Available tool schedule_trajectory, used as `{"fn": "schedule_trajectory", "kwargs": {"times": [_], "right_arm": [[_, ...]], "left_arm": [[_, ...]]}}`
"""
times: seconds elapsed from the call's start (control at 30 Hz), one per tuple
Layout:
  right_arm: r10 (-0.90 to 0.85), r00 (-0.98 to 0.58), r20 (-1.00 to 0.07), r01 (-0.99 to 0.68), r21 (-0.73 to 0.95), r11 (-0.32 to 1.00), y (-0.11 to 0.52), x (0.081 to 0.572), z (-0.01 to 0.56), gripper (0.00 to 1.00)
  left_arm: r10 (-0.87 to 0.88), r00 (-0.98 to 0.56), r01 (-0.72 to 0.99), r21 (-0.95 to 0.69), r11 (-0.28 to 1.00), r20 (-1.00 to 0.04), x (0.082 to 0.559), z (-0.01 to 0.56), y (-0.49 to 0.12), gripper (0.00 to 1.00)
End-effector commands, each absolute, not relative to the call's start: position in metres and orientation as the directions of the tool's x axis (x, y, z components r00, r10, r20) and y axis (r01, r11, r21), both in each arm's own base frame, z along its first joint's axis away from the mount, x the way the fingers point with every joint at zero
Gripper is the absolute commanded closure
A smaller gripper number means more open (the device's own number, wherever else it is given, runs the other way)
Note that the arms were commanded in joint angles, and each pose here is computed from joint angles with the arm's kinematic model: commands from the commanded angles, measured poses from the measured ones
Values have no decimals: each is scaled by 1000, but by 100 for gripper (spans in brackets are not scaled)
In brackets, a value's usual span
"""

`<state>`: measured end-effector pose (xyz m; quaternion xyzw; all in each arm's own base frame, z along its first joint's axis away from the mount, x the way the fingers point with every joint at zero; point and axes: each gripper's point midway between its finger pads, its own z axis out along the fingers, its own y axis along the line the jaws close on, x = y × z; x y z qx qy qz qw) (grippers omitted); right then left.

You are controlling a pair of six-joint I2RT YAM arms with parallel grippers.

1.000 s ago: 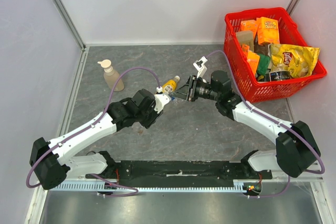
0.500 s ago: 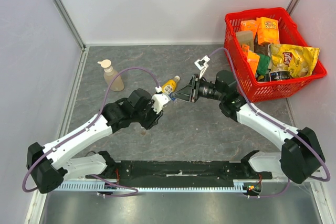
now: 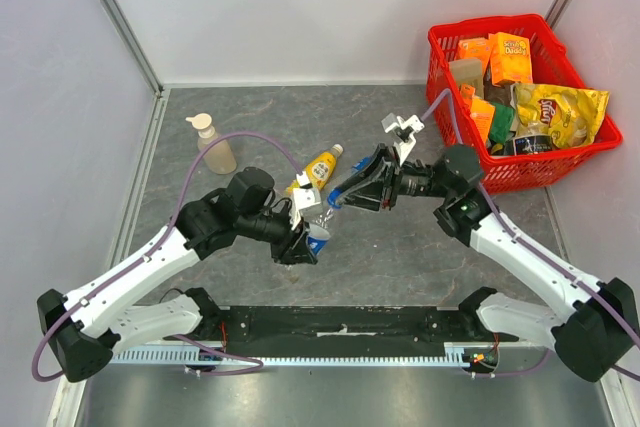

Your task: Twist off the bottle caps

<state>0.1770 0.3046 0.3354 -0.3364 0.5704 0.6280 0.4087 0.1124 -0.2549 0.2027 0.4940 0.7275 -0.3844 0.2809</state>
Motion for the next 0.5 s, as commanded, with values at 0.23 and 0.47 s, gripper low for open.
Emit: {"fn": "schedule_trajectory", "kwargs": {"times": [0.23, 0.47], "right_arm": [[150, -232, -961, -938, 180, -297, 300, 101, 387, 100], [192, -174, -966, -924, 93, -370, 292, 77, 404, 100]], "left_arm": [[358, -223, 915, -321, -244, -907, 58, 273, -279, 83], [315, -222, 846, -343, -408, -923, 31, 296, -272, 84]]}}
